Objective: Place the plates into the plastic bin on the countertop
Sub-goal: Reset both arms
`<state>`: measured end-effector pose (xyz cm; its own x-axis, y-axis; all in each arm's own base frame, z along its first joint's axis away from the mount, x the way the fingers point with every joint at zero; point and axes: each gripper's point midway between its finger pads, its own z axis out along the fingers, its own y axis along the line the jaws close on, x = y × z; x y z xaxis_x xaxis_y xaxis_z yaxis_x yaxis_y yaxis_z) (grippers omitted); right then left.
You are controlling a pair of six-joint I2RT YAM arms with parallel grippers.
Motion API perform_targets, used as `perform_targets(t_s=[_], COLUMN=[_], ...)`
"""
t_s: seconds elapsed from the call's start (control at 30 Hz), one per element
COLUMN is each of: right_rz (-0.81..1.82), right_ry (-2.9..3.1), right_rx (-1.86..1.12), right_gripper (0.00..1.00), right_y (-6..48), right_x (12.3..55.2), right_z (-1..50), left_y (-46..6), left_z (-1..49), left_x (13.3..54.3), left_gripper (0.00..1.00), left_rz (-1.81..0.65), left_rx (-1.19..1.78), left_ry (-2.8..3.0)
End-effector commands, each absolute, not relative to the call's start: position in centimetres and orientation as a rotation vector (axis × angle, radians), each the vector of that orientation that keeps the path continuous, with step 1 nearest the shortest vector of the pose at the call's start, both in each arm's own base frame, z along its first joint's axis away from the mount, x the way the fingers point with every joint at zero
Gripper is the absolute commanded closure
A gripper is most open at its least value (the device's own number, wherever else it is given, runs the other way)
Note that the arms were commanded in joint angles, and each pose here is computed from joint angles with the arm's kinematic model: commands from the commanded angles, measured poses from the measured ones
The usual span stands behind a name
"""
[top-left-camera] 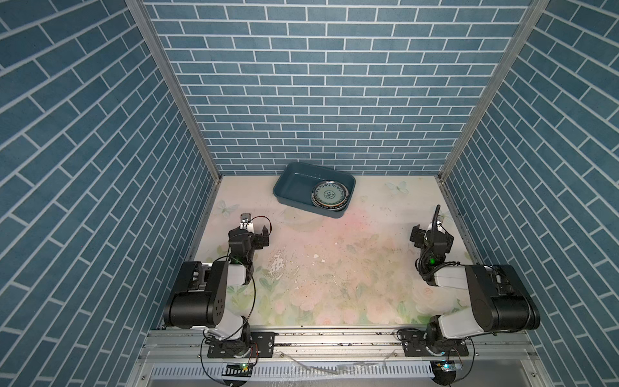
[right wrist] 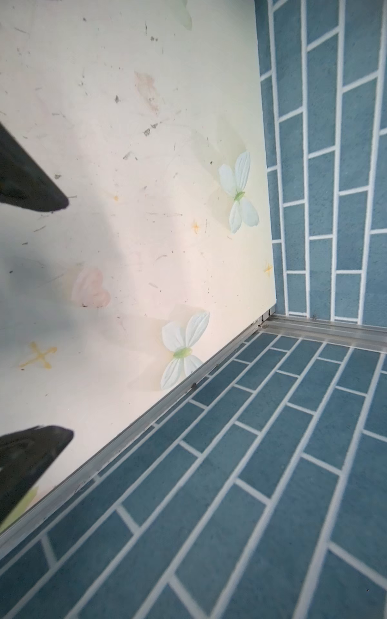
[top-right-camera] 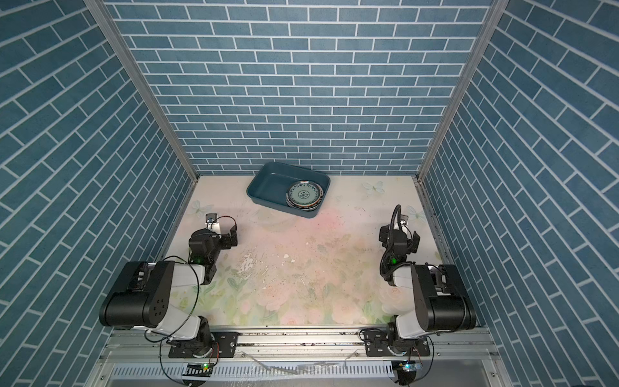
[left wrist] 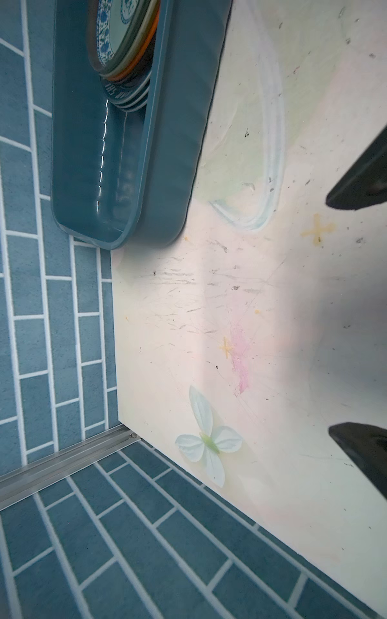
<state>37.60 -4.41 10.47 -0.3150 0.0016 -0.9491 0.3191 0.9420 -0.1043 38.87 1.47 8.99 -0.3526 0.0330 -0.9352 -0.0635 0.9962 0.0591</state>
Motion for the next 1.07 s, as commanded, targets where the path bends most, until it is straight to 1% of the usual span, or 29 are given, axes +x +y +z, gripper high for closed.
perform_targets(t_s=[0.0, 0.2, 0.77, 0.87, 1.03], right_rz=[-0.241, -0.201, -0.205, -0.205, -0.206], right_ry=[1.843, 1.926, 1.908, 1.905, 1.908], right_rx=[0.16, 0.21, 0.204, 0.204, 0.204], right_gripper=[0.02, 0.01, 0.01, 0.01, 0.01], right_y=[-3.6, -4.4, -4.5, -4.5, -4.5], right_x=[38.7, 38.9, 38.8, 38.9, 38.8], right_z=[9.8, 9.0, 9.1, 9.2, 9.1], left_y=[1.5, 1.5, 1.4, 0.4, 0.3], left_z=[9.4, 9.4, 9.5, 9.3, 9.2], left_x=[39.3, 39.3, 39.4, 39.6, 39.6], left_gripper=[0.0, 0.0, 0.0, 0.0, 0.0], left_rz=[0.109, 0.111, 0.123, 0.11, 0.111], left_rx=[-0.017, -0.017, -0.015, 0.05, 0.053], left_ry=[1.92, 1.921, 1.922, 1.941, 1.941])
